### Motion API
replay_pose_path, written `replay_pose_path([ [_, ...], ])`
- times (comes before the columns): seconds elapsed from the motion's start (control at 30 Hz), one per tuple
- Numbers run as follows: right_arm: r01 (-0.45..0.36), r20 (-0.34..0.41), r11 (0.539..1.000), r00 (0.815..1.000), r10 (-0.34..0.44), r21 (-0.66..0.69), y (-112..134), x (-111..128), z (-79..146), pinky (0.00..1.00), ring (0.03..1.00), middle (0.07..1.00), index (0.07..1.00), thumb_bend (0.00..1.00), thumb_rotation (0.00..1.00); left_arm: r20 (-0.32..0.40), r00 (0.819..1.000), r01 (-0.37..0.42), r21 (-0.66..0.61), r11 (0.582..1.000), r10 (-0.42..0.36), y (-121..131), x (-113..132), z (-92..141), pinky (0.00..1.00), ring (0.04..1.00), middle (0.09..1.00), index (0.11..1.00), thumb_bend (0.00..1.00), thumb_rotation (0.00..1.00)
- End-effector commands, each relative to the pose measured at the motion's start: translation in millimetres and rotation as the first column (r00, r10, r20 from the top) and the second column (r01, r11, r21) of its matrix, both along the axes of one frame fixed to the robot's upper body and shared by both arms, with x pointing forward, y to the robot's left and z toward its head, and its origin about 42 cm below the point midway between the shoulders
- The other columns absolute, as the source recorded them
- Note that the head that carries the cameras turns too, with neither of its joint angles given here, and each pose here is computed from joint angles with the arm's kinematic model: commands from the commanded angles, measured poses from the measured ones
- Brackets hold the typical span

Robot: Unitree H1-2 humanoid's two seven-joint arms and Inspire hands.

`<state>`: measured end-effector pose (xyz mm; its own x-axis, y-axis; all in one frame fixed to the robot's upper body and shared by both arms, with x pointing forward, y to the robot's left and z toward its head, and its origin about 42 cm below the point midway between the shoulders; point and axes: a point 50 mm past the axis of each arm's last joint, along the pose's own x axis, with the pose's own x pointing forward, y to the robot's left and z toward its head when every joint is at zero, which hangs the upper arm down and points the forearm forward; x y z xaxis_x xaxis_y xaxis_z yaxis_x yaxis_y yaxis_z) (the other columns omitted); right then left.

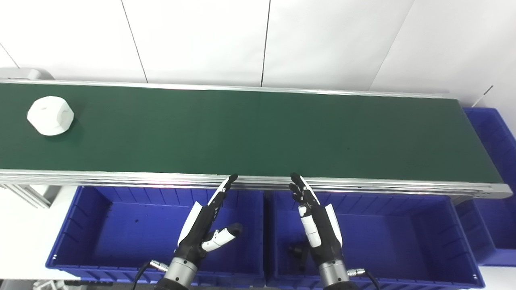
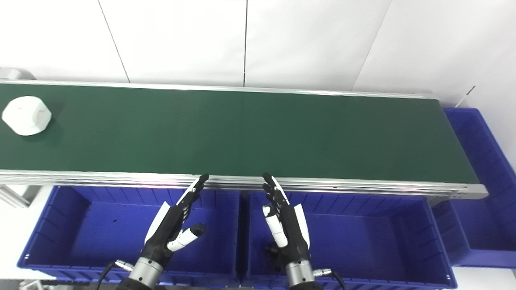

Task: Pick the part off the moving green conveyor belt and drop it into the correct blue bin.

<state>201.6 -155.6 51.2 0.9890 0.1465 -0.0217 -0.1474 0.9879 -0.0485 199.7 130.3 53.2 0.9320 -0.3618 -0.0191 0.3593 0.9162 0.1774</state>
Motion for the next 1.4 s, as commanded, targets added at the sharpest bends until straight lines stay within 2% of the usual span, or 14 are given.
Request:
replay_pose_path([
  [0.0, -0.021, 0.045, 1.000, 0.999, 0.020, 0.008, 3.3, 3.8, 9.2, 0.93, 0.932, 0.958, 0.932, 0.83, 1.00, 0.055, 0.998, 0.002, -0.010, 1.000, -0.001, -2.1, 5.8, 11.4, 1.00, 1.000, 1.000, 0.957, 0.95, 0.88],
  [0.53, -0.019, 0.055, 1.000, 0.998, 0.018, 0.021, 0.6, 2.9, 7.3, 0.91, 0.916, 0.948, 0.924, 0.84, 1.00, 0.060, 0.998, -0.001, -0.045, 0.999, 0.004, -5.8, 7.1, 9.7, 1.00, 1.000, 1.000, 0.968, 0.96, 0.88],
  [0.67, -0.021, 0.053, 1.000, 0.998, 0.019, 0.020, -1.3, 1.9, 7.4, 0.92, 0.918, 0.945, 0.923, 0.86, 1.00, 0.066, 0.998, -0.006, -0.077, 0.997, 0.011, -8.4, 6.8, 10.5, 1.00, 1.000, 1.000, 0.962, 0.91, 0.94],
  [0.8, -0.019, 0.059, 1.000, 0.998, 0.018, 0.017, -1.9, 2.2, 6.5, 0.91, 0.913, 0.938, 0.919, 0.87, 1.00, 0.067, 0.998, -0.007, -0.083, 0.996, 0.013, -10.1, 6.8, 9.7, 0.99, 1.000, 1.000, 0.964, 0.92, 1.00],
  [1.07, -0.028, 0.101, 0.999, 0.994, 0.027, 0.015, -3.7, -1.5, 9.5, 0.89, 0.907, 0.930, 0.918, 0.87, 1.00, 0.066, 0.997, -0.026, -0.093, 0.995, 0.033, -11.0, 7.5, 8.6, 1.00, 1.000, 1.000, 0.964, 0.93, 1.00],
  [1.37, -0.019, 0.123, 0.999, 0.992, 0.015, 0.028, -5.7, -5.8, 12.0, 0.89, 0.907, 0.929, 0.916, 0.87, 1.00, 0.061, 0.997, -0.042, -0.115, 0.993, 0.049, -12.7, 6.3, 9.1, 0.98, 1.000, 1.000, 0.969, 0.90, 1.00],
])
